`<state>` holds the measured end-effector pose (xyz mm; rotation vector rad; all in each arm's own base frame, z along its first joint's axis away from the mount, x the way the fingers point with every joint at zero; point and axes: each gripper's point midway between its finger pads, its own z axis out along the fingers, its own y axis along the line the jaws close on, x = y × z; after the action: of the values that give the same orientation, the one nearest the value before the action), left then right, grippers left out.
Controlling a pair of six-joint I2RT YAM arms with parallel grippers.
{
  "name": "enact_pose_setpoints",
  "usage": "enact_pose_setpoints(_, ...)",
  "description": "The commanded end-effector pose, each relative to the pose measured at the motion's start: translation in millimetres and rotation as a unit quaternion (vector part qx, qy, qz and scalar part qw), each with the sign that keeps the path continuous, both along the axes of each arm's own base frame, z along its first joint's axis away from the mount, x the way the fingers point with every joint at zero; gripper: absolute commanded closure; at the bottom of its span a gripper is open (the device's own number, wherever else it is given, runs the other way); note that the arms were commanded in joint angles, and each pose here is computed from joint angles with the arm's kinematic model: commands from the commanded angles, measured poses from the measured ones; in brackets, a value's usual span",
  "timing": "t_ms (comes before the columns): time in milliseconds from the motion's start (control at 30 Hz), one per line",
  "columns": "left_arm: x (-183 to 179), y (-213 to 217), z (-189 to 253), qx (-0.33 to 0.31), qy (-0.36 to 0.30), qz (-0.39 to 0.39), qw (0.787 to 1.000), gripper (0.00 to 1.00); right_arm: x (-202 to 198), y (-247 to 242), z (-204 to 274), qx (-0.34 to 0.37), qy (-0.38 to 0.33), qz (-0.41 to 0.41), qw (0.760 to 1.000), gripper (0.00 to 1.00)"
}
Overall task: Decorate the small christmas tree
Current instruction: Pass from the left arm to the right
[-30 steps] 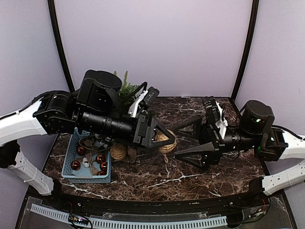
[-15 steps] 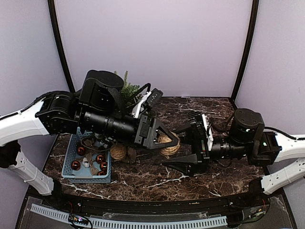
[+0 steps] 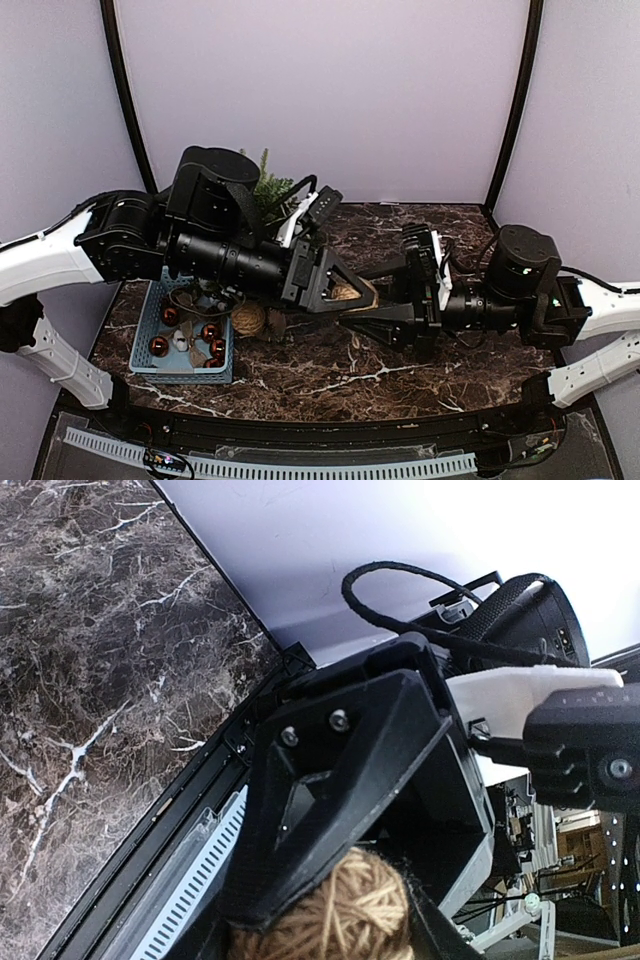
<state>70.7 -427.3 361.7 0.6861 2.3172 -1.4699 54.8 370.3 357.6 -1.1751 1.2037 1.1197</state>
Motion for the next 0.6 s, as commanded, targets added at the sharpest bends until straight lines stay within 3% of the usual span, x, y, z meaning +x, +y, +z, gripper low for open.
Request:
enact_pose_setpoints(0,2.3,0.6,17.2,-0.035,-0.008,0.005,0.999,0.72,-3.6,-1.6,15.2,0.026,-0.003,0.004,1.0,0.62)
enact_pose_setpoints(100,5.4,2.6,18.2,-0.042,-0.012,0.014,0.999,0.65,-3.7,-3.8,16.2,0.026,0.003,0.003,1.0,0.69)
enact_pose_setpoints(233,13.8,7.8,26.8,-0.059,-0.043,0.033,0.997,0.3,5.6,-9.2,18.3,0.032,0.035,-0.025,0.999,0.73)
enact_pose_setpoints(367,22.3,16.8,36.0,-0.087,-0.09,0.052,0.991,0.06,19.9,-13.8,11.7,0.025,0.084,-0.057,0.995,0.74)
enact_pose_setpoints(567,23.0,16.4,32.9,-0.091,-0.157,0.033,0.983,0.01,34.5,-33.4,23.5,0.074,0.149,-0.063,0.984,0.76)
